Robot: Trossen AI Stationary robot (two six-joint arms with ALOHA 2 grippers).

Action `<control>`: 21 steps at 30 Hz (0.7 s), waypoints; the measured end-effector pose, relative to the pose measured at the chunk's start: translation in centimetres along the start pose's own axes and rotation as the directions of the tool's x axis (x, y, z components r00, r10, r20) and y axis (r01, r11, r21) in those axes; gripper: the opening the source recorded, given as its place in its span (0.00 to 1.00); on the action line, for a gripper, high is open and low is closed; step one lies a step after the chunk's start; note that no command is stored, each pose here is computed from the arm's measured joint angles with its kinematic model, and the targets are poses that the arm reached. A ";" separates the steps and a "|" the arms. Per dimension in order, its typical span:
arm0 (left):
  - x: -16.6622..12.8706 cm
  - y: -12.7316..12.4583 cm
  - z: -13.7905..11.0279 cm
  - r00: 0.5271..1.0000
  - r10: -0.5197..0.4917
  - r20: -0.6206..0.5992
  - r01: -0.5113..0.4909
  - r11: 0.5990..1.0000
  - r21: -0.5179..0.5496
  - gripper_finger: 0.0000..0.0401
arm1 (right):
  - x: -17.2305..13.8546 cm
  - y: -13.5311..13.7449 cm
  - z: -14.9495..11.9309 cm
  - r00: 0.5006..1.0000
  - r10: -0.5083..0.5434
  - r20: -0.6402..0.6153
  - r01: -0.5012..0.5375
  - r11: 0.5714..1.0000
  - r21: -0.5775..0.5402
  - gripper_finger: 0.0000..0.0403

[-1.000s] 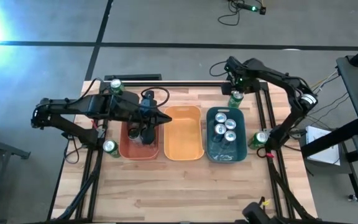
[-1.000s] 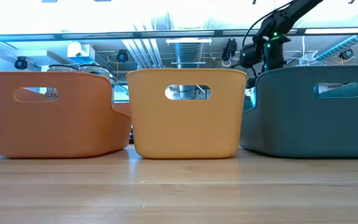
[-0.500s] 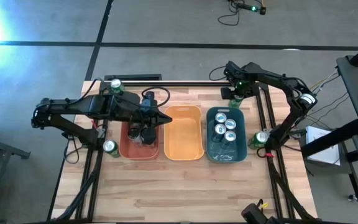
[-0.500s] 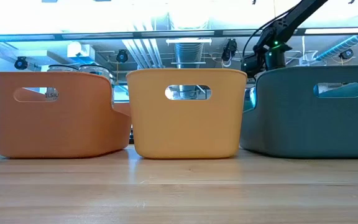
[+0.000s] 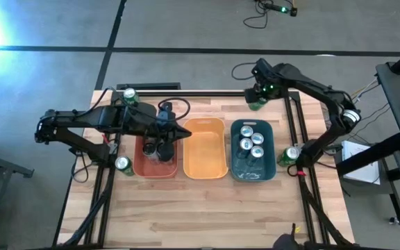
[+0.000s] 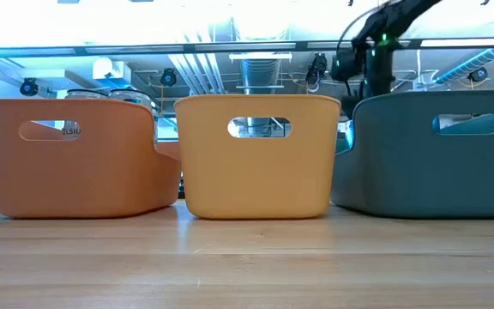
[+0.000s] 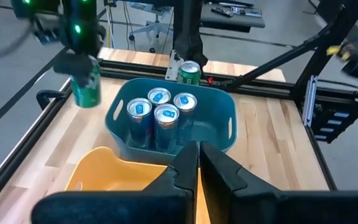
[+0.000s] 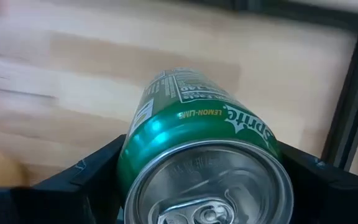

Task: Sort soda cans
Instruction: Put the top right green soda can into the yellow bin

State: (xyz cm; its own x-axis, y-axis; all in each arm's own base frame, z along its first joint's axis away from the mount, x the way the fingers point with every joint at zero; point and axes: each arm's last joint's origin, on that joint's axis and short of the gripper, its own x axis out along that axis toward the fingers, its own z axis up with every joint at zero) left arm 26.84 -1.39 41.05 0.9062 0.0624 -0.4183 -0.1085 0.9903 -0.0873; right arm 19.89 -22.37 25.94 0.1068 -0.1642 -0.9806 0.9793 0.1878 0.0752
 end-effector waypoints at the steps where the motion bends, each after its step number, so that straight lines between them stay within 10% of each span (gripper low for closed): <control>1: -0.1 0.0 0.0 1.000 0.001 -0.005 -0.001 1.000 0.005 0.00 | -0.8 0.4 0.1 1.000 0.011 0.028 -0.011 1.000 -0.019 0.75; 10: -2.6 0.5 -0.5 0.999 0.011 -0.043 -0.010 1.000 0.016 0.00 | -7.8 7.4 -1.2 0.956 0.175 0.236 -0.110 0.958 -0.263 0.75; 21: -6.7 1.2 0.0 0.997 0.053 0.051 -0.051 0.998 -0.047 0.00 | -9.3 18.2 -8.3 0.929 0.349 0.122 -0.199 0.750 -0.630 0.75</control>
State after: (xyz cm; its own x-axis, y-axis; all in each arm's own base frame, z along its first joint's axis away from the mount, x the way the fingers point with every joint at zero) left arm 20.58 -0.67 43.75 0.9189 0.1214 -0.3753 -0.1735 0.9789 -0.1083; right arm 35.26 -9.42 34.96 0.4620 -0.2054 -0.8628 0.6053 0.7841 0.1374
